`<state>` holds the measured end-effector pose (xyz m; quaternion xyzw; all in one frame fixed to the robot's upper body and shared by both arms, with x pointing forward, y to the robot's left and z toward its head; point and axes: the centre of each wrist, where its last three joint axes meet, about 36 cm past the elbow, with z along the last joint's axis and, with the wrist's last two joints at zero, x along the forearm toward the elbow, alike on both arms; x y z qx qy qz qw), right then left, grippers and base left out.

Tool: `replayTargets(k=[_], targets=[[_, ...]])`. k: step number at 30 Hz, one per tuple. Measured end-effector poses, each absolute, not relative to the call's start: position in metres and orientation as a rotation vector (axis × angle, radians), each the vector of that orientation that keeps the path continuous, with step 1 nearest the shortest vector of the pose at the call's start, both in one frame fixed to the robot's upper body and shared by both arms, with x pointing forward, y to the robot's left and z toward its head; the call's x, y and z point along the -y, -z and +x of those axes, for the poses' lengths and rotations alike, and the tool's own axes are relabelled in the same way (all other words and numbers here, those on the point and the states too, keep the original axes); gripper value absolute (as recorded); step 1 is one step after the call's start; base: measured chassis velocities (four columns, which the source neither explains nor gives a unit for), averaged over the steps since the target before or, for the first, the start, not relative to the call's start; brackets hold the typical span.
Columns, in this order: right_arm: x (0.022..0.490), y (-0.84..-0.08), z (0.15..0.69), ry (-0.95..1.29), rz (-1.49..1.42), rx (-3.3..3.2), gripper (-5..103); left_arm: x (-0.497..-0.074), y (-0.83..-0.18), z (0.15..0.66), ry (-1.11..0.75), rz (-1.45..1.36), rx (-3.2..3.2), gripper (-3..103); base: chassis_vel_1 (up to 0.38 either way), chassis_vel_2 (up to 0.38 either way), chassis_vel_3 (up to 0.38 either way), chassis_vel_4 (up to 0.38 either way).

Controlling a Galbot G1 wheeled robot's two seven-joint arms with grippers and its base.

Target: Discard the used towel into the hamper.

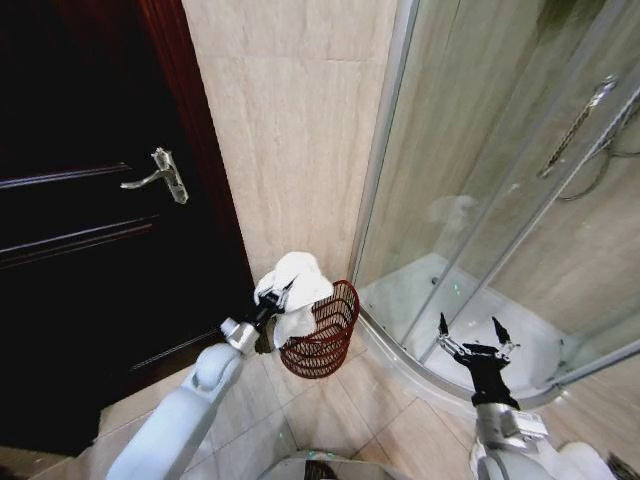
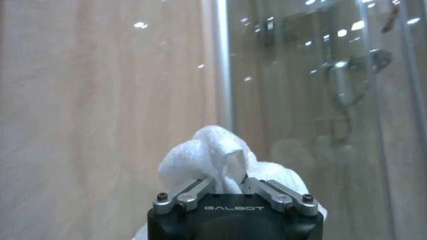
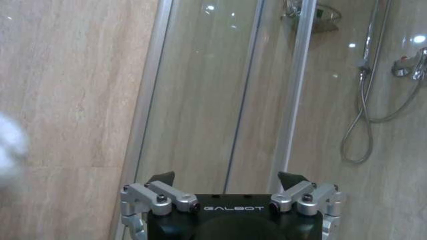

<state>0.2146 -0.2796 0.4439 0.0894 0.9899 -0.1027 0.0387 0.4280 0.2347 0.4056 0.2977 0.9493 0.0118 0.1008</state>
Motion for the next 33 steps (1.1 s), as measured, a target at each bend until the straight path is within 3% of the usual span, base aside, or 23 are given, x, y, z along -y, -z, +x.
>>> replayTargets(k=[13,22,31,33], targets=[[0.280,-0.444,0.217,0.334,0.273,-3.025,100,-0.187,-0.376,0.529,-0.123,1.038,-2.767,5,0.000,0.000,0.000,0.000],[0.282,-0.439,0.218,0.330,0.281,-3.029,100,-0.203,-0.314,0.554,-0.445,1.097,-2.798,5,0.000,0.000,0.000,0.000],[0.283,-0.440,0.217,0.304,0.289,-3.027,100,-0.199,-0.299,0.547,-0.511,1.265,-2.884,4,0.000,0.000,0.000,0.000],[0.284,-0.441,0.217,0.300,0.291,-3.027,100,-0.196,-0.305,0.542,-0.520,1.286,-2.934,9,0.000,0.000,0.000,0.000]])
